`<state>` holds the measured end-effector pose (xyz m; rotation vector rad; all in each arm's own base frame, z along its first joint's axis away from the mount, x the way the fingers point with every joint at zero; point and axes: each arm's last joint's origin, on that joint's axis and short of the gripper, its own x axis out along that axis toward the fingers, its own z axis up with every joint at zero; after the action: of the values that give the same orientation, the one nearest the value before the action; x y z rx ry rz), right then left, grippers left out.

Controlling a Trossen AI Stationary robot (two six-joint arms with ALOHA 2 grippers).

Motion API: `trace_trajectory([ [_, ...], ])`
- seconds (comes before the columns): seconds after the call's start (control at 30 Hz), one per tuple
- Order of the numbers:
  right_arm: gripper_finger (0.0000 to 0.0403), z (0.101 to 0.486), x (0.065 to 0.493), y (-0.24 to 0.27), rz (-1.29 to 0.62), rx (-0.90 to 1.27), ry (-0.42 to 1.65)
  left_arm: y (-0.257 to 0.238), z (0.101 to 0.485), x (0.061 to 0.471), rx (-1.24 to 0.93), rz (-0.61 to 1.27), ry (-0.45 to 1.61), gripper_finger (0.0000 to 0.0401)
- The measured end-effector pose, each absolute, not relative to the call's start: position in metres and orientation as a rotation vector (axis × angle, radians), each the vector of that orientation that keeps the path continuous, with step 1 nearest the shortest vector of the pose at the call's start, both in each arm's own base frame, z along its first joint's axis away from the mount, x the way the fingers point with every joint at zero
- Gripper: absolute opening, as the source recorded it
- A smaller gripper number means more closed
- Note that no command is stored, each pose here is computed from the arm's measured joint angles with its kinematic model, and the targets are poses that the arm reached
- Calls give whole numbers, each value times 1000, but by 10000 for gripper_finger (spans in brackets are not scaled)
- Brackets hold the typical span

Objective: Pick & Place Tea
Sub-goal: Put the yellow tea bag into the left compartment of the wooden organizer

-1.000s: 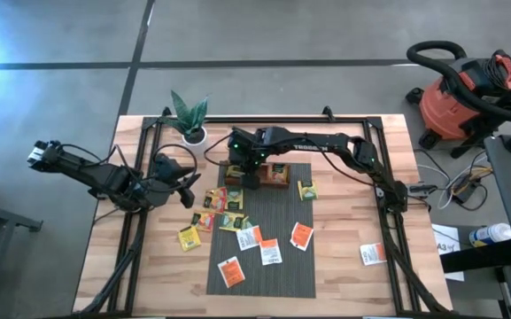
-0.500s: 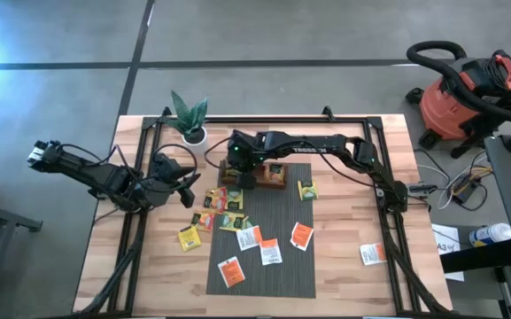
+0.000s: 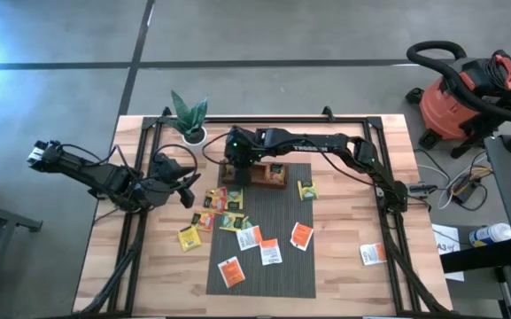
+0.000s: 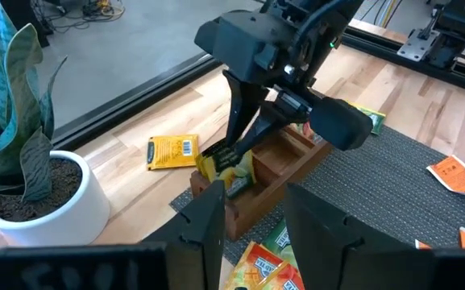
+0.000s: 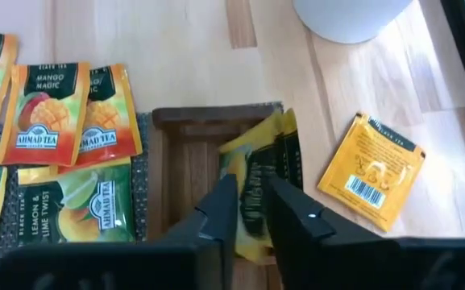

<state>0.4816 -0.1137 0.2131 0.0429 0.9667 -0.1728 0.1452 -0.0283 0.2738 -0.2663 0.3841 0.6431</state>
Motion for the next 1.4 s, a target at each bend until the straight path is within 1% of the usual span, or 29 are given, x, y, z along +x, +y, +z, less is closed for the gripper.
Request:
trace_trajectory([
  [0.13, 103, 215, 480, -113, -175, 44, 993, -28, 274, 145, -266, 644, 383, 122],
  [0.23, 119, 225, 475, -111, -171, 45, 1004, -28, 274, 145, -268, 645, 382, 122],
  [0.4, 127, 261, 455, -105, -184, 62, 997, -28, 274, 145, -281, 646, 376, 122],
  [0.47, 125, 263, 444, -103, -176, 69, 1040, -28, 274, 145, -287, 648, 374, 122],
  [0.6, 117, 255, 418, -95, -194, 128, 1132, -28, 274, 145, -288, 647, 376, 122],
  [0.73, 107, 251, 377, -78, -254, 220, 1136, -29, 269, 146, -290, 647, 375, 122],
  [0.83, 102, 243, 342, -63, -347, 309, 1113, -30, 259, 149, -313, 628, 361, 122],
  [0.93, 100, 241, 307, -51, -433, 451, 1065, -32, 249, 153, -350, 571, 356, 122],
  [1.03, 103, 228, 276, -42, -550, 630, 1066, -35, 238, 157, -387, 512, 332, 122],
  [1.17, 112, 214, 246, -32, -663, 803, 1053, -38, 233, 162, -460, 407, 259, 122],
  [1.3, 119, 196, 229, -30, -726, 838, 1083, -39, 239, 169, -496, 289, 192, 122],
  [1.4, 121, 182, 221, -34, -796, 813, 1107, -35, 246, 176, -504, 311, 160, 122],
])
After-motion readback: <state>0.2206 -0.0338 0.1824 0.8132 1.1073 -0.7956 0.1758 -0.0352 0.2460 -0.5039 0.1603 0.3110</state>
